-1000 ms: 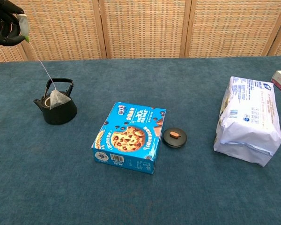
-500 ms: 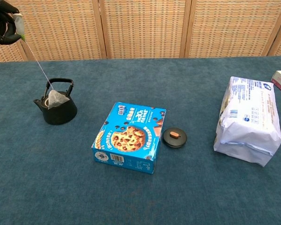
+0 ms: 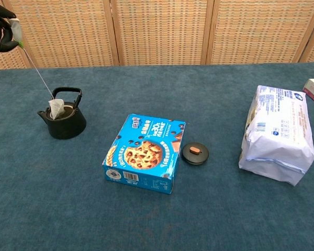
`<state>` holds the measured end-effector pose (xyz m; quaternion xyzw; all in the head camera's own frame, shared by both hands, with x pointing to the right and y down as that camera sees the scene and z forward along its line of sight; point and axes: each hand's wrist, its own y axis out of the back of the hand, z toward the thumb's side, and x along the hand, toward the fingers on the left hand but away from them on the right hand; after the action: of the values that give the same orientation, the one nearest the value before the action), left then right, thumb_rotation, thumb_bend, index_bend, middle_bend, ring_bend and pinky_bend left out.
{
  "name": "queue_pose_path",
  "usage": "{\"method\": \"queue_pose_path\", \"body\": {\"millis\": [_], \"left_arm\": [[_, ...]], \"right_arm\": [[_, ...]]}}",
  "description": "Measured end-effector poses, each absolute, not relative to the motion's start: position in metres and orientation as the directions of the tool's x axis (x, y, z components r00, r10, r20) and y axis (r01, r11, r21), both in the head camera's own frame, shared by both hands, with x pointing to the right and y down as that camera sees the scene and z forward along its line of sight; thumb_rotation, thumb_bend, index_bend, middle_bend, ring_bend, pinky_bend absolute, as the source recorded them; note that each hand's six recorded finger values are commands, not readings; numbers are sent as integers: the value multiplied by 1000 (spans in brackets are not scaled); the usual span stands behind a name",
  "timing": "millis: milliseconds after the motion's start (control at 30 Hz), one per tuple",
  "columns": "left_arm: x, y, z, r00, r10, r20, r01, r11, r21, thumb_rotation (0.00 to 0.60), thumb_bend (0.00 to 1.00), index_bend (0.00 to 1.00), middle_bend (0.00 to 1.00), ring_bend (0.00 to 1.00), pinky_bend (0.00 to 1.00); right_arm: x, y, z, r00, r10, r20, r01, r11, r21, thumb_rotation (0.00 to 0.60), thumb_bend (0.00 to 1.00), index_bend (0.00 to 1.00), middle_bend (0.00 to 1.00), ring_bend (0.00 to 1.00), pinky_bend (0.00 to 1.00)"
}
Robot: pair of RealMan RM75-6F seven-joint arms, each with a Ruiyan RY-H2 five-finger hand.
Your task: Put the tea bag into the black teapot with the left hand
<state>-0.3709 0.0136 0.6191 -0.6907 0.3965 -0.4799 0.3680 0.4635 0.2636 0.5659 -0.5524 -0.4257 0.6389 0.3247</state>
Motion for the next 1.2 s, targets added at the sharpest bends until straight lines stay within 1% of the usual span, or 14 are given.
{"method": "queue_pose_path", "body": {"millis": [233,333,500,700,800,933,1033,1200], "left_arm": [[-368,22,625,243,-889,388,-173,-434,-884,600,452,766,703,652,650],[-362,33,625,271,-874,404,-158,-454,-877,600,452,766,702,652,650],[-360,57,626,280,-855,437,-128,-484,-866,600,452,766,701,652,650],[-367,92,627,255,-848,464,-110,-502,-858,600,452,766,701,652,650],[-372,103,628,235,-851,470,-86,-500,-862,600,452,766,701,652,650],[-380,122,634,203,-841,502,-65,-523,-850,600,452,764,701,652,650],[-383,130,638,187,-831,524,-50,-541,-839,600,452,725,700,652,650],[-387,137,643,170,-811,560,-44,-574,-818,600,452,579,699,652,650]], "right_arm": [[462,264,567,-179,883,-433,56,-430,-901,600,3,0,0,0,0],[462,264,566,-179,884,-431,55,-429,-902,600,3,0,0,0,0],[464,266,566,-186,883,-432,62,-428,-902,600,3,0,0,0,0],[465,266,567,-183,881,-436,65,-432,-900,600,3,0,0,0,0],[464,265,569,-179,879,-441,69,-436,-897,600,3,0,0,0,0],[463,266,572,-174,877,-449,75,-443,-894,600,2,0,0,0,0],[461,265,573,-169,876,-452,78,-446,-892,600,2,0,0,0,0],[460,264,574,-166,876,-453,78,-446,-892,600,2,0,0,0,0]]}}
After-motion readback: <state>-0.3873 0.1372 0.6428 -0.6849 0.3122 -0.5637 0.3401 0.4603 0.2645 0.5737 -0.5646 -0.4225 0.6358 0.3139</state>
